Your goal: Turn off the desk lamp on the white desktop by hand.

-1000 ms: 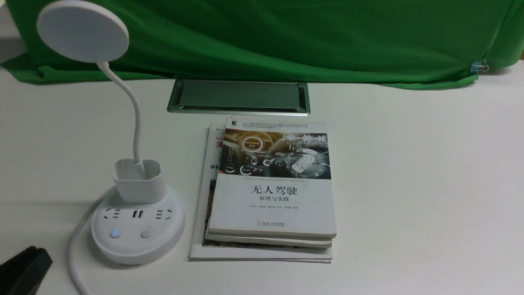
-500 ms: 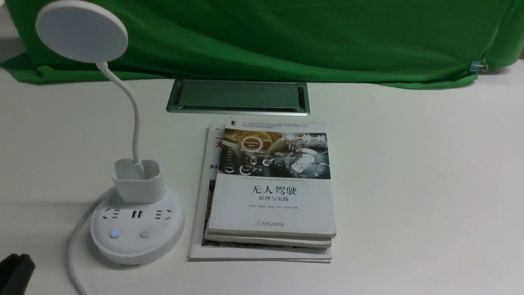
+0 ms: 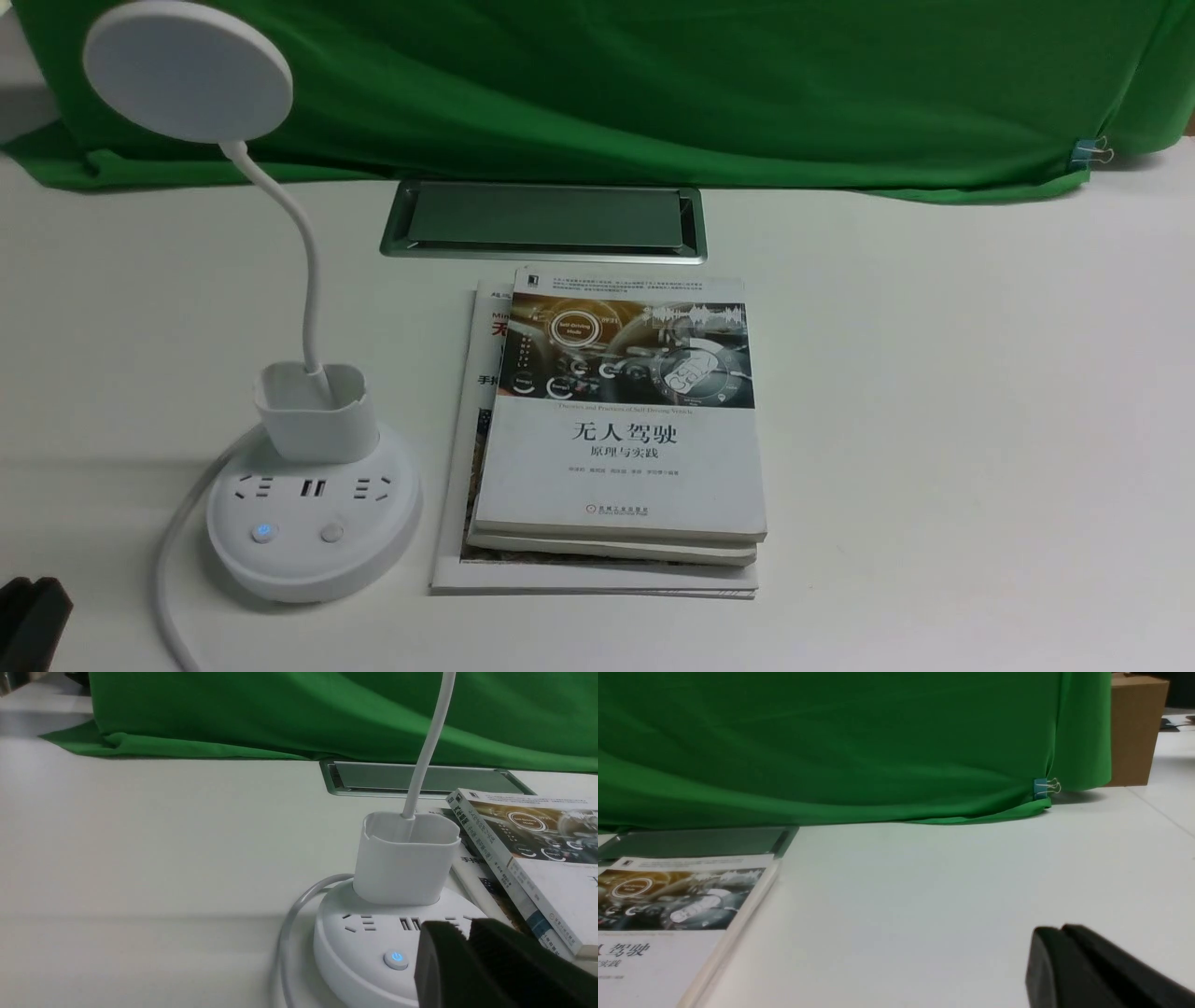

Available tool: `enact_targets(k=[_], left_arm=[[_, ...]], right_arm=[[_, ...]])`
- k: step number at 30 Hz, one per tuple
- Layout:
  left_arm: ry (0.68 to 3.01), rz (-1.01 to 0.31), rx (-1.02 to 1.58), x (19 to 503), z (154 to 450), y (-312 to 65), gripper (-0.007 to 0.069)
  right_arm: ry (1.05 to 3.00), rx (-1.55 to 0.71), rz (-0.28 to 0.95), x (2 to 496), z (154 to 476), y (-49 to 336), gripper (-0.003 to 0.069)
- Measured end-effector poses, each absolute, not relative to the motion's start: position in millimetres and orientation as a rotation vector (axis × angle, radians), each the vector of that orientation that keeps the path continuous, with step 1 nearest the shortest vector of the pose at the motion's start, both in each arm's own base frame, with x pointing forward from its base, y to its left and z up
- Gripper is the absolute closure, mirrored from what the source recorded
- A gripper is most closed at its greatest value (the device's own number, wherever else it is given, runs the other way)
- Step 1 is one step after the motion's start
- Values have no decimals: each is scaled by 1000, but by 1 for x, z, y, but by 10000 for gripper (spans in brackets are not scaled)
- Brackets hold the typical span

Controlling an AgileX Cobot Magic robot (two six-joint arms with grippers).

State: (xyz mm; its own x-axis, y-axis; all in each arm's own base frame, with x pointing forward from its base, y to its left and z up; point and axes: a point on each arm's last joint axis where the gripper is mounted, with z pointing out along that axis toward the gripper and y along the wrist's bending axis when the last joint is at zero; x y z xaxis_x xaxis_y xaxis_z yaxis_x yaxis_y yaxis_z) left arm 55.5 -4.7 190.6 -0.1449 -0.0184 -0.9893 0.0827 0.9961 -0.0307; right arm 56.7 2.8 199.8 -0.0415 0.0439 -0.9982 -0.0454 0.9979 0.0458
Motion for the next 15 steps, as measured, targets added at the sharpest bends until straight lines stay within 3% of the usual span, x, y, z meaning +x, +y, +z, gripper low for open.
enact_targets(k=[15], left_arm=[[1714,-85,52,55,191,-5,552]], right_arm=[[1611,-1,72,57,200,3,624]])
